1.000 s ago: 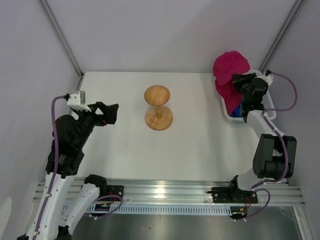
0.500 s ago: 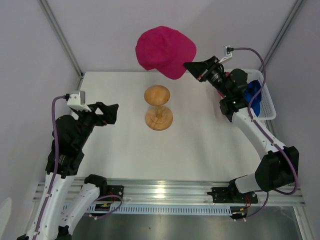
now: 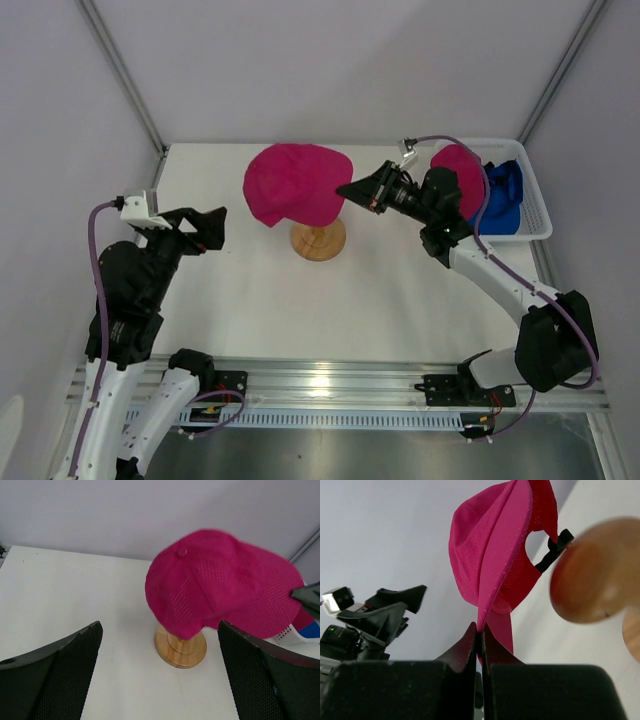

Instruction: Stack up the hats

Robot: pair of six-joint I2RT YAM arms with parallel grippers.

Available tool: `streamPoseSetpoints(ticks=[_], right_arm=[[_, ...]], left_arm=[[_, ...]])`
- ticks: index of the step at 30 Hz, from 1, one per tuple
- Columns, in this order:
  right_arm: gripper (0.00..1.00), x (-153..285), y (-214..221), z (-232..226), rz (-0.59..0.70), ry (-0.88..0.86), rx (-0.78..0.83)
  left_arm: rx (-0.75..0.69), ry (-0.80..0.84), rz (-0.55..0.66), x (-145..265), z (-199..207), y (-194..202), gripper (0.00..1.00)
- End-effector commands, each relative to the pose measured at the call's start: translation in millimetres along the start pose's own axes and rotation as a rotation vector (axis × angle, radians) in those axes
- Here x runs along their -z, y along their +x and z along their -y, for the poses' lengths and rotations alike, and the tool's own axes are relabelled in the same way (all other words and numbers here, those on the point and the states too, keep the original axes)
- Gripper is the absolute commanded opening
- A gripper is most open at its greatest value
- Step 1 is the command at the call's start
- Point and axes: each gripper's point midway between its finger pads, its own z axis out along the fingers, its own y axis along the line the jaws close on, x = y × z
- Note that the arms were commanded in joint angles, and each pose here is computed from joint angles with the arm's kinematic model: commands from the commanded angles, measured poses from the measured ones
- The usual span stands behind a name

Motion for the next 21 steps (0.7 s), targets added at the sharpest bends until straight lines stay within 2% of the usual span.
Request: streamPoseSetpoints(ticks=[1,4,13,21], right_arm=[[0.0,21,18,6,-0.026,0.068,-0.067],[0.0,36,25,29,0.02,0.169,-0.07],[0.0,72,11,62,0.218,0.362,-0.017],[0.0,78,19,119,0.289,0.479,-0.117]], left_arm=[[-0.018,-0.007,0.028,2,-1,-7,0.99],[-0.015,-0.001,0.025,2,0,-6,0.99],[-0.014,0.025,0.018,1,5,-5,1.0],[-0.015,0.027,0.014,1,5,-4,0.99]])
